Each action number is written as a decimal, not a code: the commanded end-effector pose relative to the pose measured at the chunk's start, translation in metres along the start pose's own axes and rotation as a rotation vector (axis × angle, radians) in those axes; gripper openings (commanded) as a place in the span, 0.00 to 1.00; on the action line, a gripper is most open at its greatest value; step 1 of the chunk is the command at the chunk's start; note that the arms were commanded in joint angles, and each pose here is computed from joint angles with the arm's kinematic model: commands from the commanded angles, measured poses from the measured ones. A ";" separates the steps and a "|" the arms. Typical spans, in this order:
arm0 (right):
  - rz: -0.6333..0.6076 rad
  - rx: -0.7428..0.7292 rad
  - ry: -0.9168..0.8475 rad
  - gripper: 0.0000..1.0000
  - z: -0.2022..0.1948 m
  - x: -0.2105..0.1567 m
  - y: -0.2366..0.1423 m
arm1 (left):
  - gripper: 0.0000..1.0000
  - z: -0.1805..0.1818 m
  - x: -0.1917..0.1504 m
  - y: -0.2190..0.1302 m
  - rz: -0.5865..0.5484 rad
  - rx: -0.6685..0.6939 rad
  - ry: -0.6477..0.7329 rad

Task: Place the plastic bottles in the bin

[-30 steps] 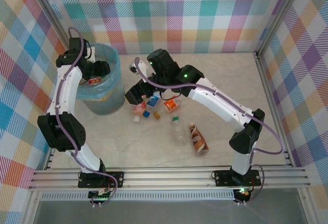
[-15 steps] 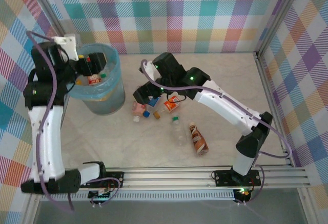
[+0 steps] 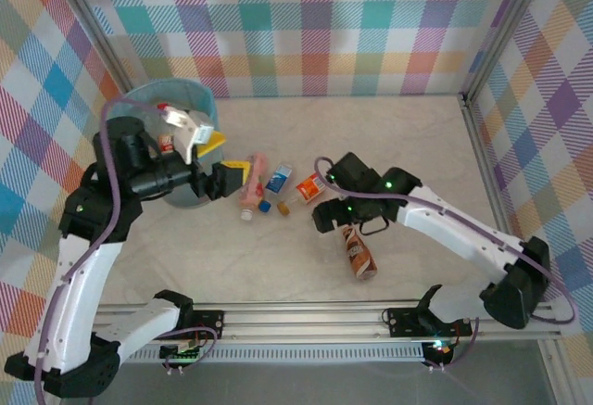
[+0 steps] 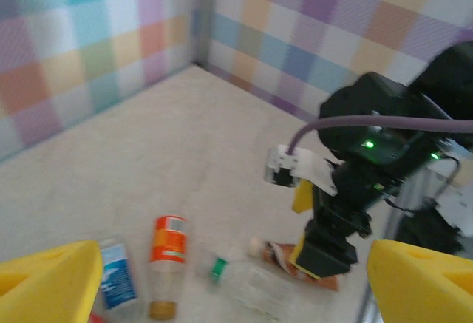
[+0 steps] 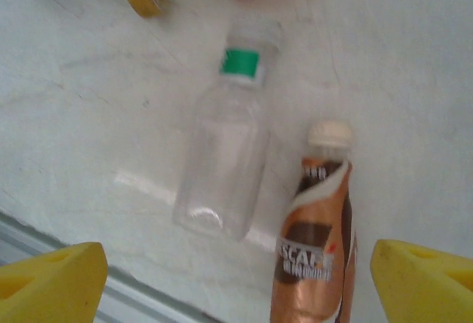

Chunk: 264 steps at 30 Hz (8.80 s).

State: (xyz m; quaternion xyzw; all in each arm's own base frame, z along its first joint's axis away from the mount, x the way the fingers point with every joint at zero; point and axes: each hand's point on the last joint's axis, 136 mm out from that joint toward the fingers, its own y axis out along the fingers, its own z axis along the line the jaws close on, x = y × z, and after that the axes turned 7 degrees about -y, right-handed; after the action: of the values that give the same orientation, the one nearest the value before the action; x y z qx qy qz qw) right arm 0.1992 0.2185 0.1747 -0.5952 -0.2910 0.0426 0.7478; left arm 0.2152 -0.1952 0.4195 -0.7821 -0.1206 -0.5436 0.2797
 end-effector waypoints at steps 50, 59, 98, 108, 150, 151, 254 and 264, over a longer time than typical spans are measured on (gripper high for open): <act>0.225 0.098 0.096 0.56 0.042 -0.025 0.088 | 0.91 0.079 -0.140 0.104 0.294 0.434 -0.563; -0.193 0.429 -0.098 0.56 0.083 0.015 -0.008 | 0.88 0.011 -0.077 0.109 0.326 0.075 -0.578; -0.633 0.603 -0.293 0.55 0.106 0.056 -0.117 | 0.74 -0.032 -0.064 0.112 0.478 -0.154 -0.659; -0.636 0.606 -0.289 0.55 0.106 0.054 -0.119 | 0.75 -0.028 -0.064 0.112 0.472 -0.128 -0.648; -0.793 0.669 -0.400 0.94 0.168 0.173 -0.164 | 0.00 0.185 0.096 -0.059 -0.258 0.621 -0.625; -0.781 0.685 -0.408 0.93 0.173 0.174 -0.162 | 0.00 0.195 0.098 -0.070 -0.280 0.659 -0.631; 0.238 -0.057 0.240 0.57 -0.033 -0.114 0.102 | 0.65 0.063 -0.153 0.179 0.431 0.441 -0.457; -0.075 0.085 0.106 0.54 -0.012 -0.051 0.043 | 0.66 0.056 -0.101 0.172 0.369 0.347 -0.574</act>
State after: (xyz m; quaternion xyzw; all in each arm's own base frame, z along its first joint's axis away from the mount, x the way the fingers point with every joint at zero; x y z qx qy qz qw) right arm 0.1606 0.1836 0.0792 -0.5951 -0.2058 0.0131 0.7767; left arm 0.3032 -0.2897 0.2364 -0.8289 -0.1392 -0.2339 0.4887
